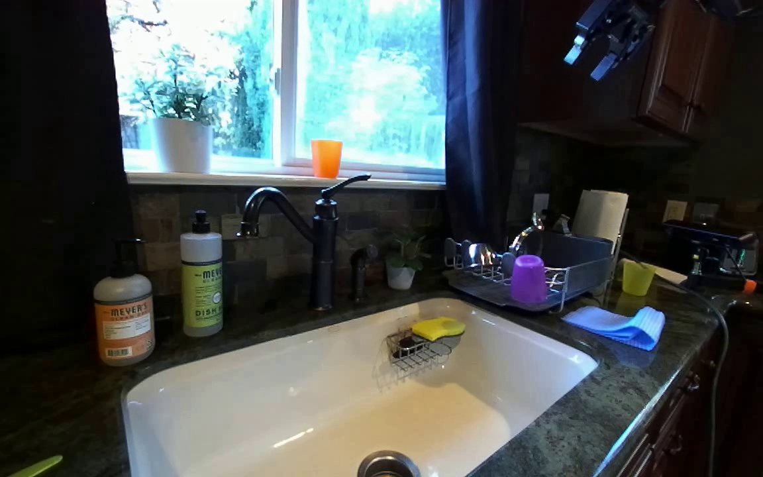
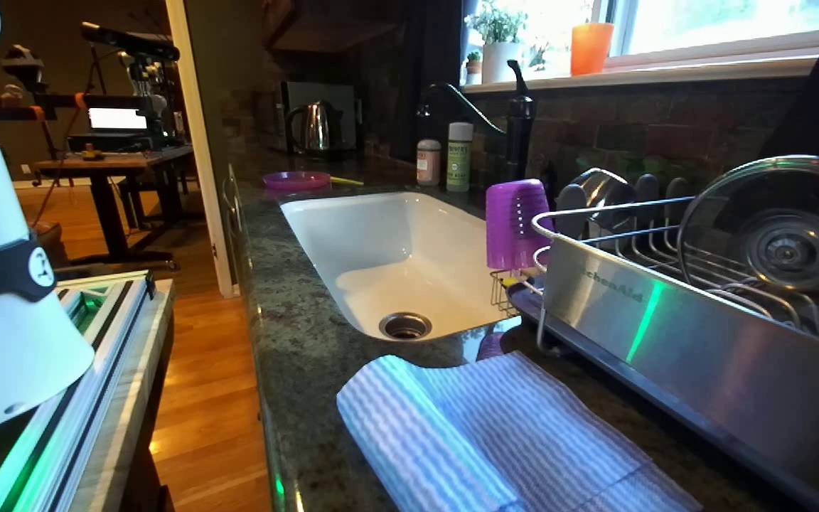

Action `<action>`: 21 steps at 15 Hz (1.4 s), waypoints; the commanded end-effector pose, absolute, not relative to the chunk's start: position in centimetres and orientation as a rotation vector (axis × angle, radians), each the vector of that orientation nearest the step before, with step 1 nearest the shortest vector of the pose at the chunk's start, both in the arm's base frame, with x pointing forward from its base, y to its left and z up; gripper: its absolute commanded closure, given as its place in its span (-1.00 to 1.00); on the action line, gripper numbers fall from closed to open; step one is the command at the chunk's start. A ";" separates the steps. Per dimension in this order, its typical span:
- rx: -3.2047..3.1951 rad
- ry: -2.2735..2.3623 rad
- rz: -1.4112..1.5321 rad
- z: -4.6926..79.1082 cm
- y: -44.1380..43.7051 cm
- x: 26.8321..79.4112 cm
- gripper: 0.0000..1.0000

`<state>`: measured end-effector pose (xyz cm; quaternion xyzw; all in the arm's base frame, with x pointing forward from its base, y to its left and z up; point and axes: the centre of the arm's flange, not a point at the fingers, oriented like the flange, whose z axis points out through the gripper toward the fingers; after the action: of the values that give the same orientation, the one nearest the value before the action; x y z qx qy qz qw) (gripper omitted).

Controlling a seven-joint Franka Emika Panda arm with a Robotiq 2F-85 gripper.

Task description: Take the cup off of the window seal and put it onto the dish rack

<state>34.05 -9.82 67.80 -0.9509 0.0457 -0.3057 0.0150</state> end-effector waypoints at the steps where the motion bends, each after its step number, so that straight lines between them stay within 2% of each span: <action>1: -2.857 0.316 -0.843 69.7 -10.6 41.6 -1.00; 10: -2.842 0.505 -0.508 68.7 -7.8 58.0 -1.00; 11: -2.852 0.476 -0.594 66.8 -8.2 53.2 -1.00; 13: -2.863 0.471 -0.575 66.0 -7.7 54.9 -1.00; 18: -2.853 0.484 -0.608 67.2 -8.4 53.9 -1.00; 21: -2.813 0.582 -0.606 67.3 -7.5 57.2 -1.00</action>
<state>54.22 -8.31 67.18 -0.9596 0.1700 -0.2038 0.0935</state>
